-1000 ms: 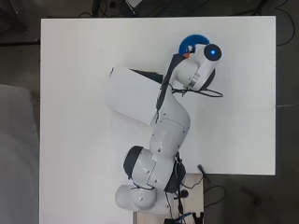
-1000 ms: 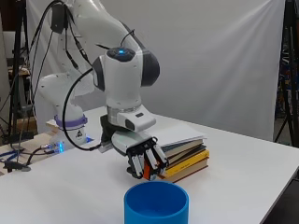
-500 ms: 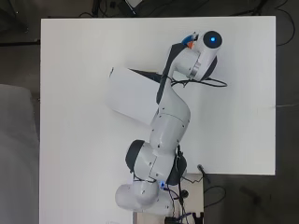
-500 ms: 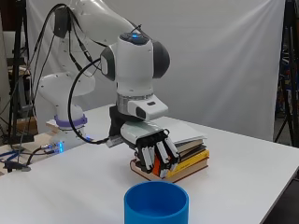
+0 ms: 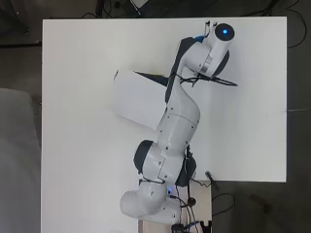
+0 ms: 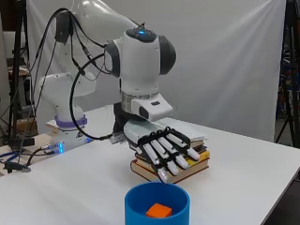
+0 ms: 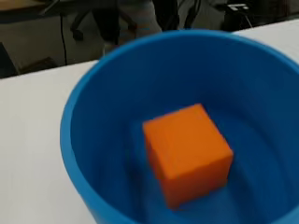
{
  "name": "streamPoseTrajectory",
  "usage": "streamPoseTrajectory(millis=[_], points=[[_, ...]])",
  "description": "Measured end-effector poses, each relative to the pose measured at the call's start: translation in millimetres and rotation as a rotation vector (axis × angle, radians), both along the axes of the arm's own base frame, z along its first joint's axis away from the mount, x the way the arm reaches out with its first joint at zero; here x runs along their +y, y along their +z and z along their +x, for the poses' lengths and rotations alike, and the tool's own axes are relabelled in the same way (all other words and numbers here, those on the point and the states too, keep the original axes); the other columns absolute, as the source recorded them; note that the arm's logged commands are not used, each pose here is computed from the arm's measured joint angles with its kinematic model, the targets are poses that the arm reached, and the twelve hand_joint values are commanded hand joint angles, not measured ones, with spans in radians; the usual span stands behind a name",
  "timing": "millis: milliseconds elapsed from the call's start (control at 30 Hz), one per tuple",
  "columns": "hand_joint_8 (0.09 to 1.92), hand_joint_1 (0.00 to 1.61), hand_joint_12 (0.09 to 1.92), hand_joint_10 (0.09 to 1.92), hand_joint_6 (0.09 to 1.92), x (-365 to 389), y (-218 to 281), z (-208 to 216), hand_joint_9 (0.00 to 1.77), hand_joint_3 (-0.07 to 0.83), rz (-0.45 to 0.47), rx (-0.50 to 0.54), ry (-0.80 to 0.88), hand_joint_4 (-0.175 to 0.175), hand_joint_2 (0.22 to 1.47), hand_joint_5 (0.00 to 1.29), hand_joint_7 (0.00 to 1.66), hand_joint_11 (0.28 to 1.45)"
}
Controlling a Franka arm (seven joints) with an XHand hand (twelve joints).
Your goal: Teleoperate dual arm-hand system to pick and place objects
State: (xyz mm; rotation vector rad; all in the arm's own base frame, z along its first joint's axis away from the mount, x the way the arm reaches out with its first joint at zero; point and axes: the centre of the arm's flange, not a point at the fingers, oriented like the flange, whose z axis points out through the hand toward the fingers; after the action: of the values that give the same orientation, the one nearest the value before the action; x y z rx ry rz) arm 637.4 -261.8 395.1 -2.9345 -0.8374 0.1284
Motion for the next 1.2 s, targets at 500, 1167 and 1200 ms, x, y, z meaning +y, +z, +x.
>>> streamPoseTrajectory(millis=[500, 1167, 1200], points=[[0.09, 0.00, 0.09, 0.09, 0.09, 24, 148, -45, 0.50, -0.007, -0.117, -0.147, 0.057, 0.092, 1.01, 0.19, 0.31, 0.52], [0.09, 0.08, 0.09, 0.09, 0.09, 197, 225, -254, 0.48, 0.007, -0.204, -0.184, 0.230, 0.086, 1.07, 0.22, 0.31, 0.47], [0.09, 0.09, 0.09, 0.09, 0.09, 201, 224, -256, 0.48, 0.007, -0.206, -0.179, 0.240, 0.084, 1.07, 0.22, 0.31, 0.47]])
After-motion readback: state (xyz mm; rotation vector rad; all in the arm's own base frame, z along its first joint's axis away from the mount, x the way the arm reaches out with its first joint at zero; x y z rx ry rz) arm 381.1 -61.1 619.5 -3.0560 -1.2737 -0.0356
